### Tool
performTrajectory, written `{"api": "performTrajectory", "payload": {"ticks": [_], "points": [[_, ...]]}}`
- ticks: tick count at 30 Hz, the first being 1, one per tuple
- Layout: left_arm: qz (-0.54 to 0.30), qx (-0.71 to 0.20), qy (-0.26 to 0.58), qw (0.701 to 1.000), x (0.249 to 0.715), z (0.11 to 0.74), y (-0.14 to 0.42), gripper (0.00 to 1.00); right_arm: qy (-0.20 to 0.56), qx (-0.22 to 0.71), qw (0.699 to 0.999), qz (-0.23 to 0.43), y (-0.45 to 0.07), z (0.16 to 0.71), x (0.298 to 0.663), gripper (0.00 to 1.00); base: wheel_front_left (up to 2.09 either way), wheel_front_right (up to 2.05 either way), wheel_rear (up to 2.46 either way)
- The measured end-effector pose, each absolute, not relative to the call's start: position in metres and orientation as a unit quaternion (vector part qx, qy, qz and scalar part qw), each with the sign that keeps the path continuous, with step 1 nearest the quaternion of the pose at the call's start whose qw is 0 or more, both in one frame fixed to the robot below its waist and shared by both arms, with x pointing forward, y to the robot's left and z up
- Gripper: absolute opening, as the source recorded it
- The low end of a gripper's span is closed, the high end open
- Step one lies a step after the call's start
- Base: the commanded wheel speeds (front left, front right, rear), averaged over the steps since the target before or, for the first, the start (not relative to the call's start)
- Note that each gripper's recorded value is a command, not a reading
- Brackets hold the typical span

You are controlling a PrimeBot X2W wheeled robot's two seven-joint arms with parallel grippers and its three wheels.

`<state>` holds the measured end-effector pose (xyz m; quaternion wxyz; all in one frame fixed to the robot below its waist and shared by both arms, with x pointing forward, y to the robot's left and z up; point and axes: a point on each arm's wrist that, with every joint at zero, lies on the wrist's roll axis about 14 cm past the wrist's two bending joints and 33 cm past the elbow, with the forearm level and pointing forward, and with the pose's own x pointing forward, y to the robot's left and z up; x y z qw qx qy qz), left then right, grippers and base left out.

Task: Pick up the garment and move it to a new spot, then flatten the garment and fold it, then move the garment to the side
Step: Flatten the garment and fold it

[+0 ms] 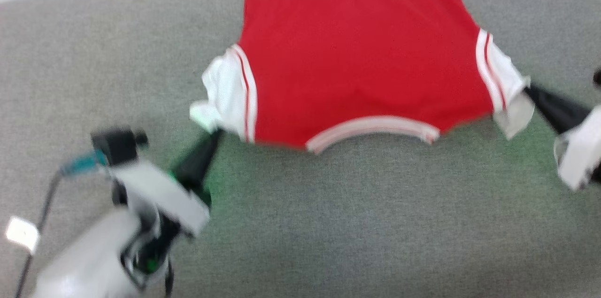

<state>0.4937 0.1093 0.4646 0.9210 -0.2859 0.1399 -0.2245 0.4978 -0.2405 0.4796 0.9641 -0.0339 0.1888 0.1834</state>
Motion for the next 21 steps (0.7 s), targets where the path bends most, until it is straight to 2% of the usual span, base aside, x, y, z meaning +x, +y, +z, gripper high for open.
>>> {"api": "performTrajectory", "payload": {"ticks": [5,12,21], "points": [[-0.251,-0.297,0.198,0.9,0.435,0.445,0.101,0.0,0.241,-0.018,0.948,0.208,-0.236,0.455,0.445,0.0,0.0,0.0,0.0],[-0.26,-0.309,0.265,0.876,0.375,0.432,0.108,0.0,0.288,0.0,0.93,0.229,-0.231,0.44,0.393,0.0,0.0,0.0,0.0],[-0.252,-0.319,0.329,0.853,0.322,0.422,0.125,0.0,0.408,0.016,0.871,0.274,-0.22,0.408,0.312,0.0,0.0,0.0,0.0]]}}
